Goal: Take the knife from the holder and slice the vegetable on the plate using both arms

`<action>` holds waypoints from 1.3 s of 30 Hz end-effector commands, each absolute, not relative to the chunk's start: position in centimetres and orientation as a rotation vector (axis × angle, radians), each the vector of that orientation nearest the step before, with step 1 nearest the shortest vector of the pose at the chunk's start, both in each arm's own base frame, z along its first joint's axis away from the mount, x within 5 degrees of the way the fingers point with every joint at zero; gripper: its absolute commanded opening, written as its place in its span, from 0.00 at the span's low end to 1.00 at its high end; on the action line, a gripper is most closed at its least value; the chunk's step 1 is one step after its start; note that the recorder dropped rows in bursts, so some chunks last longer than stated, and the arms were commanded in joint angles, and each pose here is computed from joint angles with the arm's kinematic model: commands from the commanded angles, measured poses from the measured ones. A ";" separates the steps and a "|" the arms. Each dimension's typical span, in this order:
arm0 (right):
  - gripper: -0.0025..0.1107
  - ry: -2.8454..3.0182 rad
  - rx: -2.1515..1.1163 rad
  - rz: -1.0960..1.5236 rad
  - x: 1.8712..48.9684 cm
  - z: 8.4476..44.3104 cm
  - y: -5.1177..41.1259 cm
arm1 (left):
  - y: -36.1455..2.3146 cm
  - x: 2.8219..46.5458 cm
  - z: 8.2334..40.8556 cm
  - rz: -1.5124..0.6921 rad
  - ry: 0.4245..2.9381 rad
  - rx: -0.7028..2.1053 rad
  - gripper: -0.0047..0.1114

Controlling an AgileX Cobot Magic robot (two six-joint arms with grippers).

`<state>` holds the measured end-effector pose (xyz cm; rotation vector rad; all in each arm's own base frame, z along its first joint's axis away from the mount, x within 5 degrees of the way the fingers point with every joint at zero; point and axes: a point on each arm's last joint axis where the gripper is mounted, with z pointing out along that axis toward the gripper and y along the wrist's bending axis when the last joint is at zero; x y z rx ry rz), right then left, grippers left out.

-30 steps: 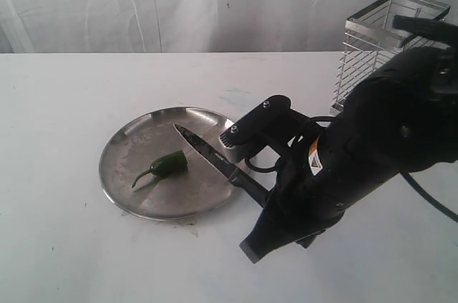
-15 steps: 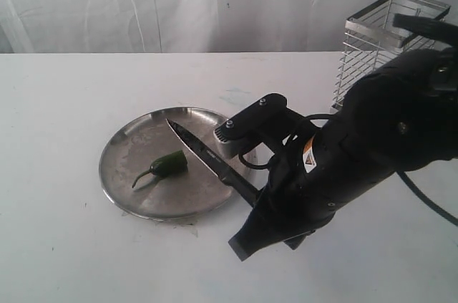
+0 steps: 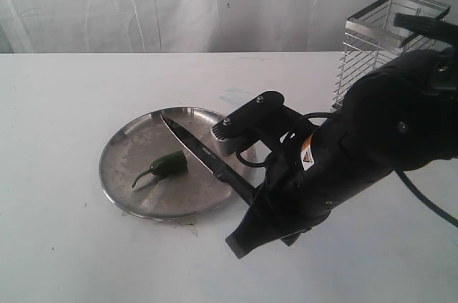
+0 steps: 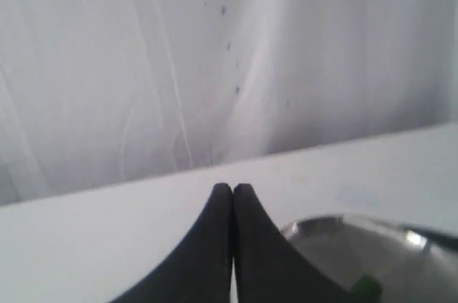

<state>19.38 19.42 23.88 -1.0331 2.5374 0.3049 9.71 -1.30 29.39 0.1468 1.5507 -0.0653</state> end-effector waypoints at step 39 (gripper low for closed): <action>0.02 2.505 -1.046 0.307 19.4 24.0 19.6 | -6.1 20.3 24.6 -0.389 1.993 0.638 0.04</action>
